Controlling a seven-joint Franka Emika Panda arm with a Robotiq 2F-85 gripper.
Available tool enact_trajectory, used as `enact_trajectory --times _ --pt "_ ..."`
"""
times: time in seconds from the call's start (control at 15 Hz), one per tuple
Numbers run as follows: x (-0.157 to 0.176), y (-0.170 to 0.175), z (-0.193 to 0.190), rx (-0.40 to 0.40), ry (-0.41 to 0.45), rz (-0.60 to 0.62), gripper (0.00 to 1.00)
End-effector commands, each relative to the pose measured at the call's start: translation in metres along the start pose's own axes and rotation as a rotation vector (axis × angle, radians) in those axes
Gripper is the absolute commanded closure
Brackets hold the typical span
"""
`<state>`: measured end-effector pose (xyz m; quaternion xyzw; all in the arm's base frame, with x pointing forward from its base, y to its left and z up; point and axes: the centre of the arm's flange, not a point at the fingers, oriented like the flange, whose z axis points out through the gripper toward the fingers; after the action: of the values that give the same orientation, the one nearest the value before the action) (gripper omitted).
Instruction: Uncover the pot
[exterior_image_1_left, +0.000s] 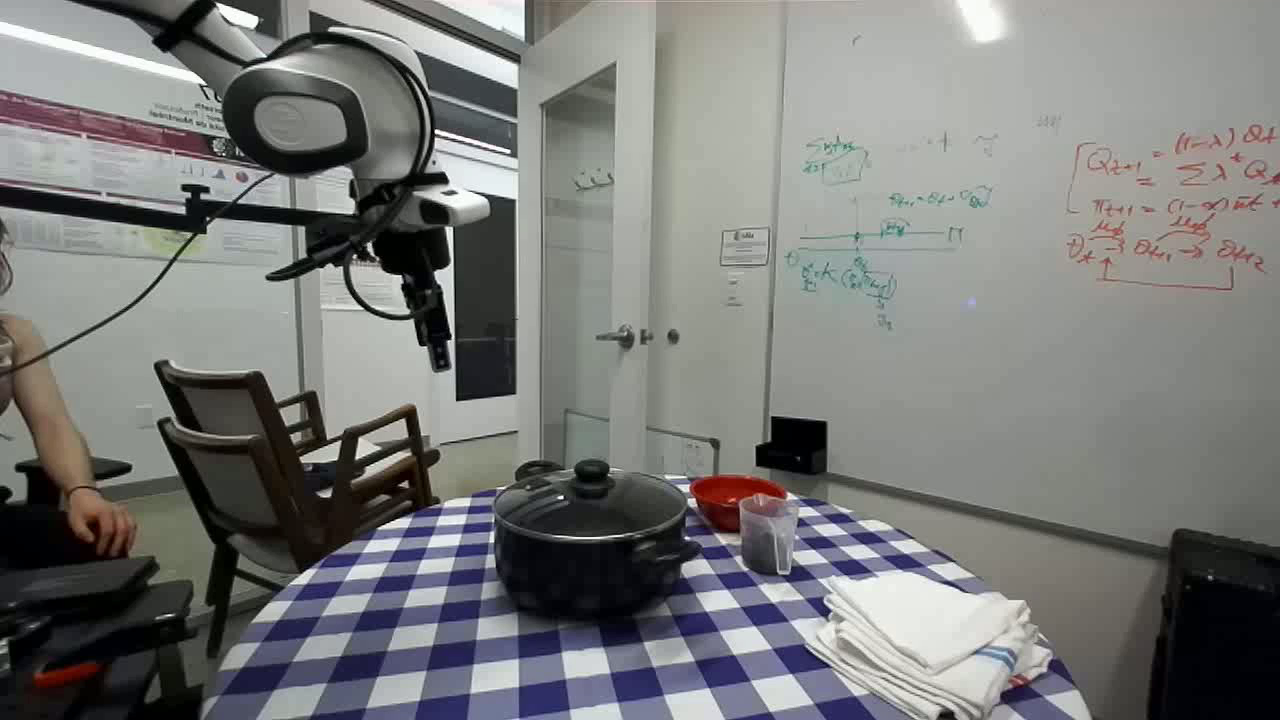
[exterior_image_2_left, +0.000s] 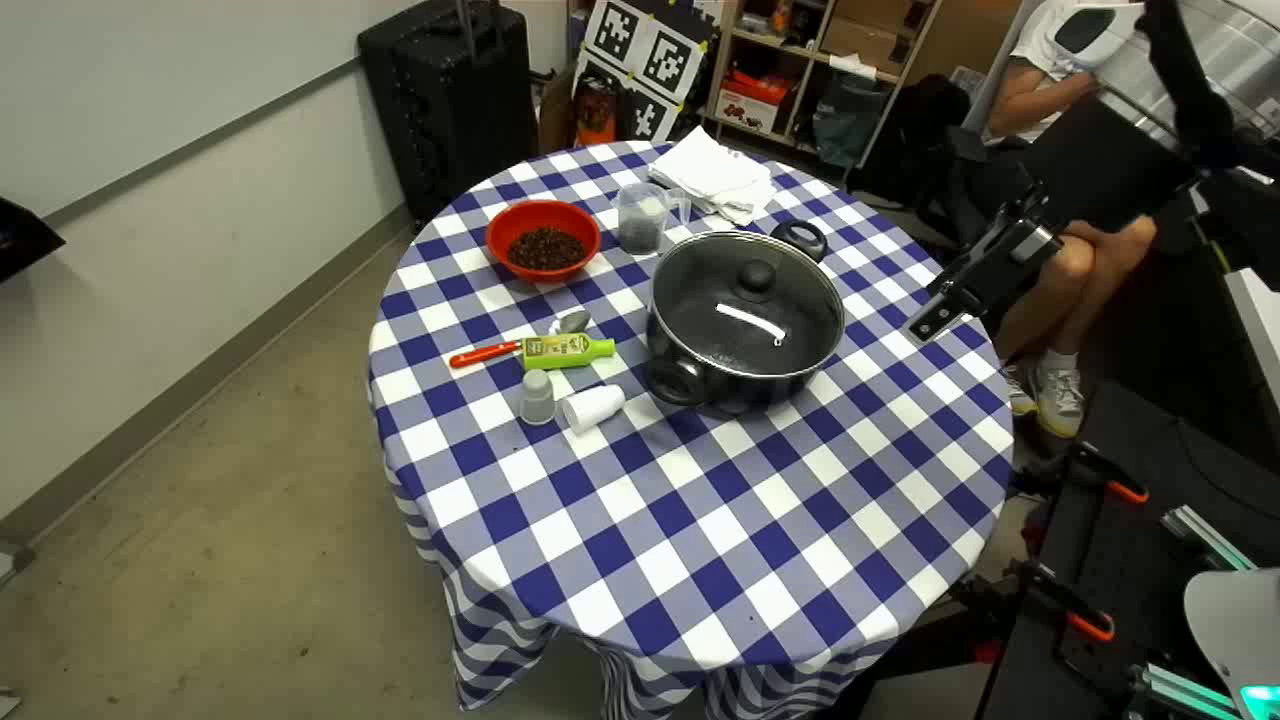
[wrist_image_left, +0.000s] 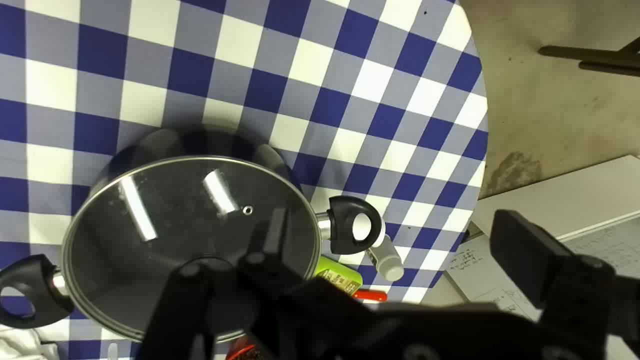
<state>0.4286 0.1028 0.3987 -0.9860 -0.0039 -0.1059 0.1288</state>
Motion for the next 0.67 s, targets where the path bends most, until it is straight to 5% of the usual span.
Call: enact_trajectory --times 0.0,0.6 --pt "0.0 0.0 0.0 0.0 0.0 0.0 0.0" --pt "0.07 0.054 0.038 -0.128 -0.039 0.034 0.0"
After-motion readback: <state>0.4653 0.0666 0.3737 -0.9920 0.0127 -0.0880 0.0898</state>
